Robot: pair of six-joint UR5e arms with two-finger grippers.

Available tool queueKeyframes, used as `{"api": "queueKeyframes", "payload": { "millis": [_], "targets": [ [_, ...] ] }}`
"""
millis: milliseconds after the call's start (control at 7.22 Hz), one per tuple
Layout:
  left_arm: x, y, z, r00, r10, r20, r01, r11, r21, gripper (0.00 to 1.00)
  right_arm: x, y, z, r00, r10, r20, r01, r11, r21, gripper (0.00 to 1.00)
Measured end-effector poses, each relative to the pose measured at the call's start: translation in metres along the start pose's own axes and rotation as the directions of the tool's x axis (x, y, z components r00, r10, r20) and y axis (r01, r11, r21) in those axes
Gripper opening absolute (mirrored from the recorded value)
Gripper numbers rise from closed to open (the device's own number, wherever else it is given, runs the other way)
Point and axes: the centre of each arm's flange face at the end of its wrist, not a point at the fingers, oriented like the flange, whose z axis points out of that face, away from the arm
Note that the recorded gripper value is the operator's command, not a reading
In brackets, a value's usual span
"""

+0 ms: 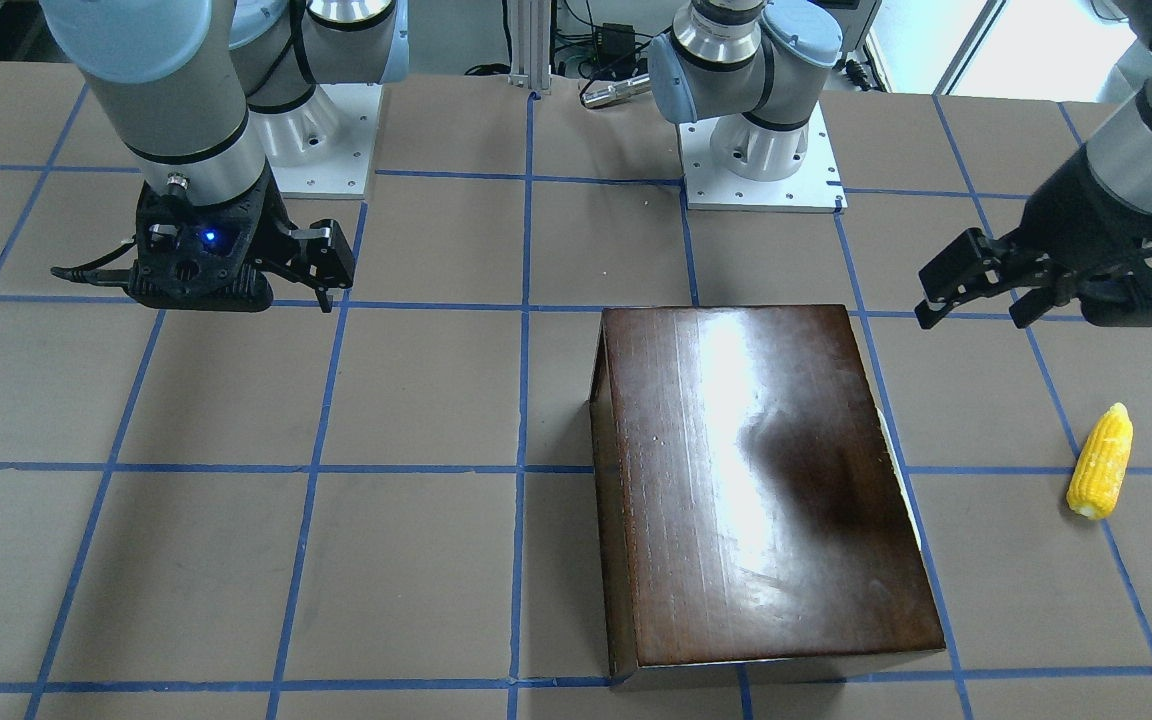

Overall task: Open drawer and put corn inside
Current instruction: 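Move the left gripper down beside the cabinet toward the white drawer handle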

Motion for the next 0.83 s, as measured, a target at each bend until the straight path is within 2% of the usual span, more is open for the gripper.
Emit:
{"api": "queueKeyframes", "payload": {
  "millis": [416,831],
  "targets": [
    [-0.067,-0.022,0.033,0.994,0.065,-0.086,-0.066,0.998,-0.014,1.0,0.0,0.0,0.0,1.0,0.0,0.0,0.0,1.0,0.0,1.0],
    [-0.094,-0.055,0.082,0.98,0.17,-0.103,-0.172,0.985,-0.011,1.0,0.0,0.0,0.0,1.0,0.0,0.0,0.0,1.0,-0.001,1.0]
  ]
}}
